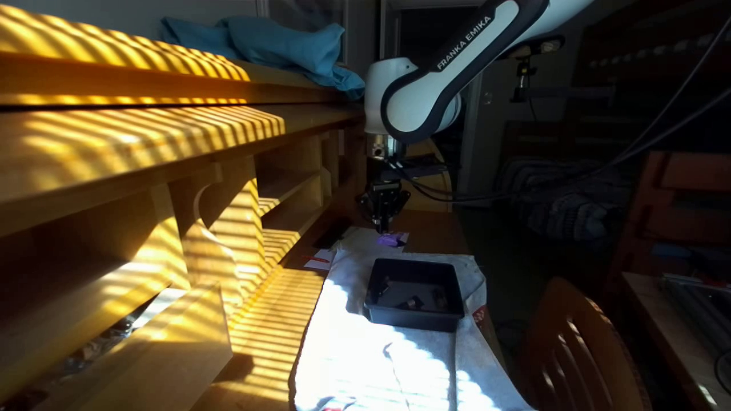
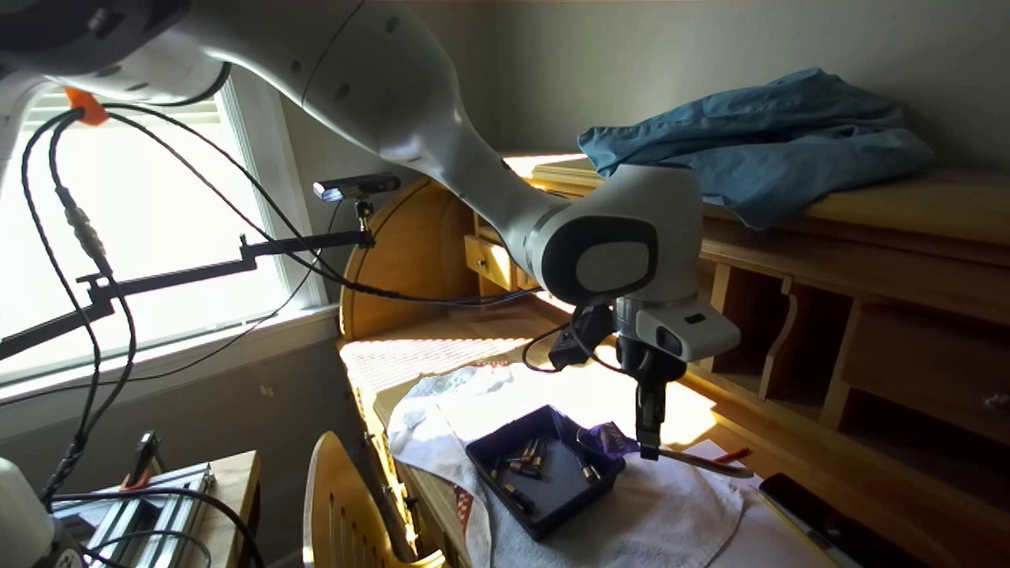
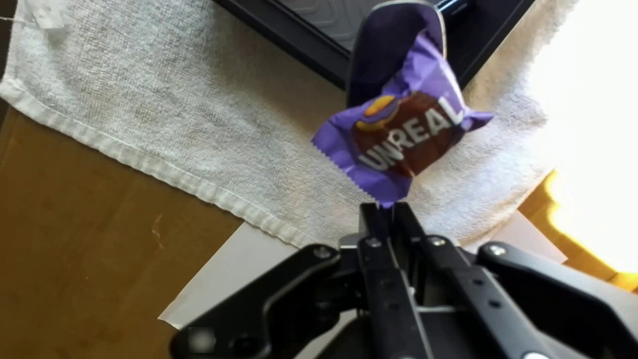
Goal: Put the packet on the spoon and put the packet in the tray
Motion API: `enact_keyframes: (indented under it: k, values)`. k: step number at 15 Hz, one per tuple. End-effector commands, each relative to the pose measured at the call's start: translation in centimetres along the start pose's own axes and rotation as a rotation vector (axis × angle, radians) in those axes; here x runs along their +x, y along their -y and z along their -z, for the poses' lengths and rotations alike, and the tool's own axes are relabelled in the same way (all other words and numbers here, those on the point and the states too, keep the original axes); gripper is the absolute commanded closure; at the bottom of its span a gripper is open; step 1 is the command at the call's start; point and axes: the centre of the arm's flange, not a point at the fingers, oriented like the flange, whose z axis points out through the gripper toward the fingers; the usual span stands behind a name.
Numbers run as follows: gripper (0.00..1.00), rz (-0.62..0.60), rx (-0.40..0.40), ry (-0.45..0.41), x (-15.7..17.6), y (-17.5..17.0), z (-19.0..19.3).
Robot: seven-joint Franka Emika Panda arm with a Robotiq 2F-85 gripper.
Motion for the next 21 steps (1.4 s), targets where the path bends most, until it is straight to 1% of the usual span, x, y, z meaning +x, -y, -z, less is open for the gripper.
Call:
enact_keyframes:
  k: [1,5,6,11,15,21]
  values:
    - [0.97,-0.008,-0.036,-0.054,-1.3,0.7,0.7]
    - [0.97,-0.003,-0.05,-0.091,-1.8,1.5,0.5]
    - [0.97,-0.004,-0.048,-0.09,-1.8,1.6,0.4]
    - [0.97,0.002,-0.006,-0.132,-1.9,1.8,0.4]
    - [0.97,0.03,0.005,-0.159,-2.4,2.2,0.3]
    - [0.97,0.094,-0.006,-0.179,-4.4,2.8,0.0]
